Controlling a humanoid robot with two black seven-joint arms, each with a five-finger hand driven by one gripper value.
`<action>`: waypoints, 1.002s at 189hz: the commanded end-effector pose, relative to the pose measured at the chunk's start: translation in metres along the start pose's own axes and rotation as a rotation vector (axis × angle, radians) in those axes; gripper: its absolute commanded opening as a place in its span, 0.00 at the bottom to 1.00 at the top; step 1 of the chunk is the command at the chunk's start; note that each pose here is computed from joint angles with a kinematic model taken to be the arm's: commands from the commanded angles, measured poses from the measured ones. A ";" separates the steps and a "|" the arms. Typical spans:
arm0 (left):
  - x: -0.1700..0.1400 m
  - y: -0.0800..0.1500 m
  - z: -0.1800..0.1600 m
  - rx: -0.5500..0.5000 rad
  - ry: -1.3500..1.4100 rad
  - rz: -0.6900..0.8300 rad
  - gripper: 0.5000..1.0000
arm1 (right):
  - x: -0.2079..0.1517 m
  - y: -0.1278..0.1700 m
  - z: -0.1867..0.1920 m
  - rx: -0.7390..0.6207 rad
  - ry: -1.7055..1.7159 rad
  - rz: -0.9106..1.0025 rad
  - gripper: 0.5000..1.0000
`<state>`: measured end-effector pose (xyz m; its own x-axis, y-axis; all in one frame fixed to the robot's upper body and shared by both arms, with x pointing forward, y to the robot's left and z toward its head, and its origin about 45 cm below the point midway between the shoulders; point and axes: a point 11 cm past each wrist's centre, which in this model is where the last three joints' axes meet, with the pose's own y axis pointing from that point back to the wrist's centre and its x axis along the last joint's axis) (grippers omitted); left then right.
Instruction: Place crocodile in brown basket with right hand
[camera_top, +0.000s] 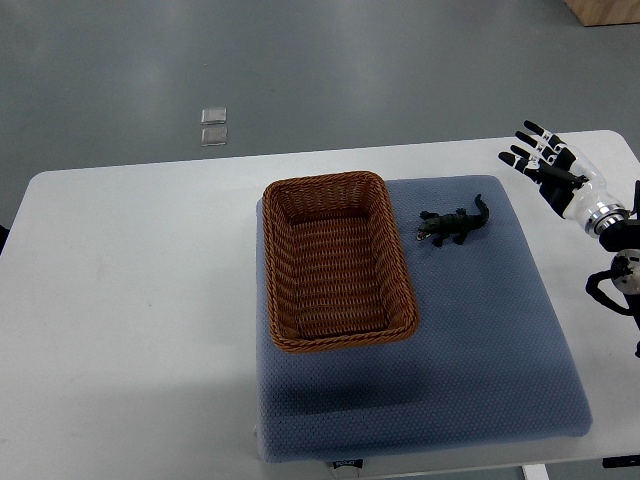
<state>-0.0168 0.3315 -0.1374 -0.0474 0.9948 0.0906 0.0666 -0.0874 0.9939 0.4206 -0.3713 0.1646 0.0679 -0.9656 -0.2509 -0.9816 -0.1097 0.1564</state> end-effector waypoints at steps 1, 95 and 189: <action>0.000 0.000 0.000 0.000 0.000 0.000 1.00 | 0.000 0.000 0.000 0.000 0.000 0.000 0.86; 0.000 0.000 0.000 -0.002 0.000 0.002 1.00 | -0.001 -0.001 0.000 0.001 -0.001 -0.003 0.86; 0.000 0.000 0.000 -0.002 0.000 0.002 1.00 | -0.002 -0.001 -0.001 0.002 -0.002 -0.013 0.86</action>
<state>-0.0167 0.3316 -0.1374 -0.0468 0.9946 0.0923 0.0651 -0.0892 0.9939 0.4219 -0.3696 0.1668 0.0800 -0.9639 -0.2539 -0.9814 -0.1208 0.1493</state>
